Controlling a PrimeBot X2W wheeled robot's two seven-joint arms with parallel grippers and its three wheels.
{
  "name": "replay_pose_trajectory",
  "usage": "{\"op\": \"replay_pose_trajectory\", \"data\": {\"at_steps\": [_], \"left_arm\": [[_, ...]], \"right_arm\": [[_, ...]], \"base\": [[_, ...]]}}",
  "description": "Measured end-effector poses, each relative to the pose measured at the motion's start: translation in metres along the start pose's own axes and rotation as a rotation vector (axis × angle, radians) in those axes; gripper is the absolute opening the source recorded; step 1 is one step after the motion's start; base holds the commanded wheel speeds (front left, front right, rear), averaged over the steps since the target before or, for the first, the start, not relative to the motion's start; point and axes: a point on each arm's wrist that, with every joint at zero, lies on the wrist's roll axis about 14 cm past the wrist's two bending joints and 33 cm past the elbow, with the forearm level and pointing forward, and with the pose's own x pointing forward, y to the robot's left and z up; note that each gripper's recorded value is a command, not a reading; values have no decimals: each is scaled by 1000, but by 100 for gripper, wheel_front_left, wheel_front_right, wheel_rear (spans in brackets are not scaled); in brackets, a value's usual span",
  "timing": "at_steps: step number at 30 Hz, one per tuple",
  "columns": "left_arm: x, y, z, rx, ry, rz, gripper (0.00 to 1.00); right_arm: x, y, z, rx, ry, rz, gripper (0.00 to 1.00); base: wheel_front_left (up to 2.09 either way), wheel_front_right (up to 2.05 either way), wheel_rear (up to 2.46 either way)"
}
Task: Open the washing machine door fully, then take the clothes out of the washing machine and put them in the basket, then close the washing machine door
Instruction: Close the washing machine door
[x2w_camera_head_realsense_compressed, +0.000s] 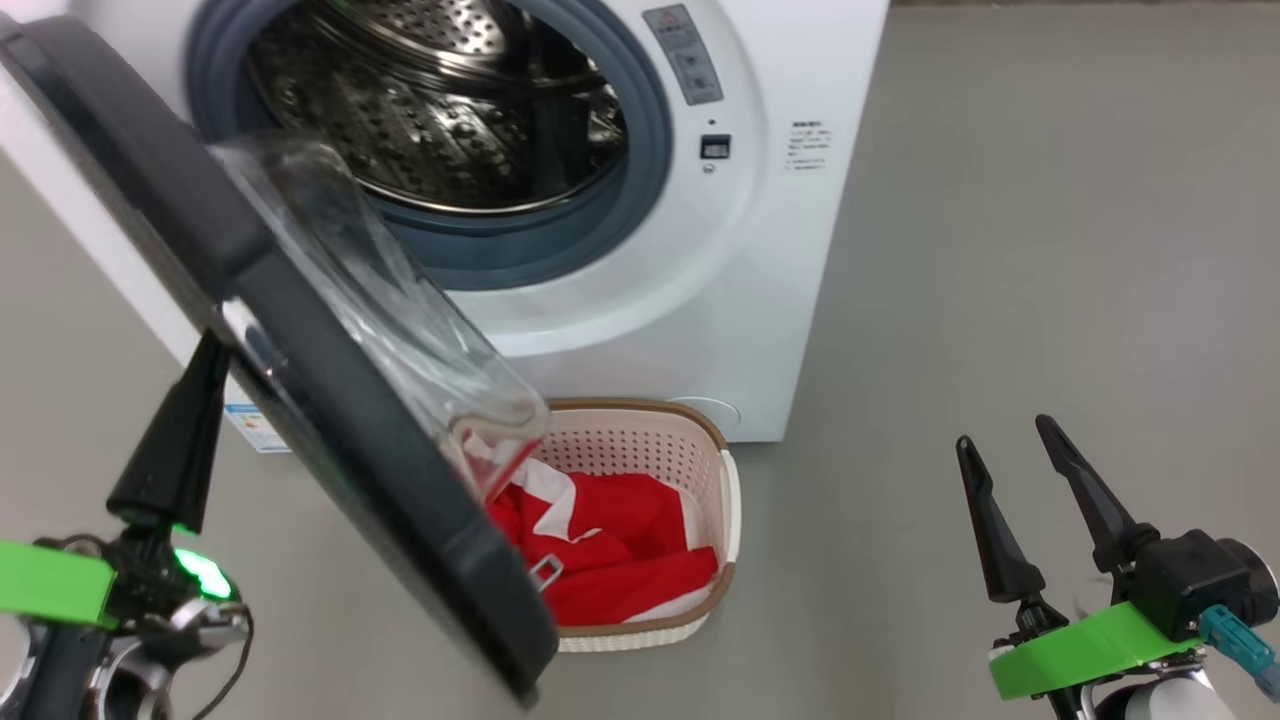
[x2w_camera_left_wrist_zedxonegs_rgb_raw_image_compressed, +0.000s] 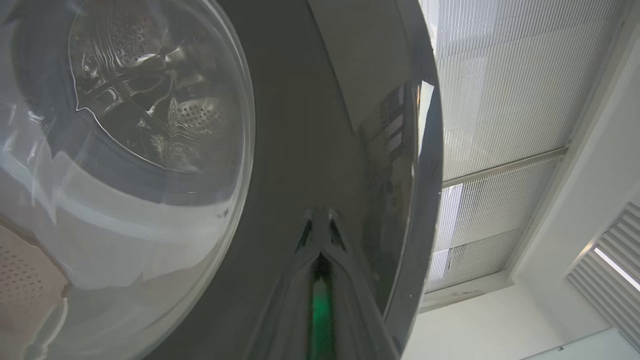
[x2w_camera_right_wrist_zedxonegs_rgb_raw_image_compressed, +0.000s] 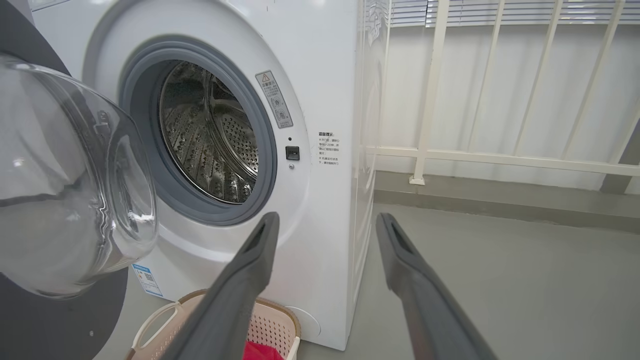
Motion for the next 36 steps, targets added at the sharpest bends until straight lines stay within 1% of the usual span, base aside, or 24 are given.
{"op": "replay_pose_trajectory", "data": {"at_steps": [5,8,16,30,36], "left_arm": [[21,-7,-18,-16,39,-42,0],[29,-8,-25,-21,55,-47,0],[58,3,-48,-15,92,-36,0],[103,13,-69,-56,90,-33,0],[122,10,-73,-72,83,-60,0]], "right_arm": [[-5,-13,-3,-3,10,-37,100],[-8,-18,-3,-3,12,-53,100],[-20,-34,-2,-11,16,-106,100],[-32,-51,-2,-21,22,-163,100],[-39,-59,-4,-22,31,-197,100]], "base": [[0,0,0],[0,0,0],[0,0,0],[0,0,0],[0,0,0]]}}
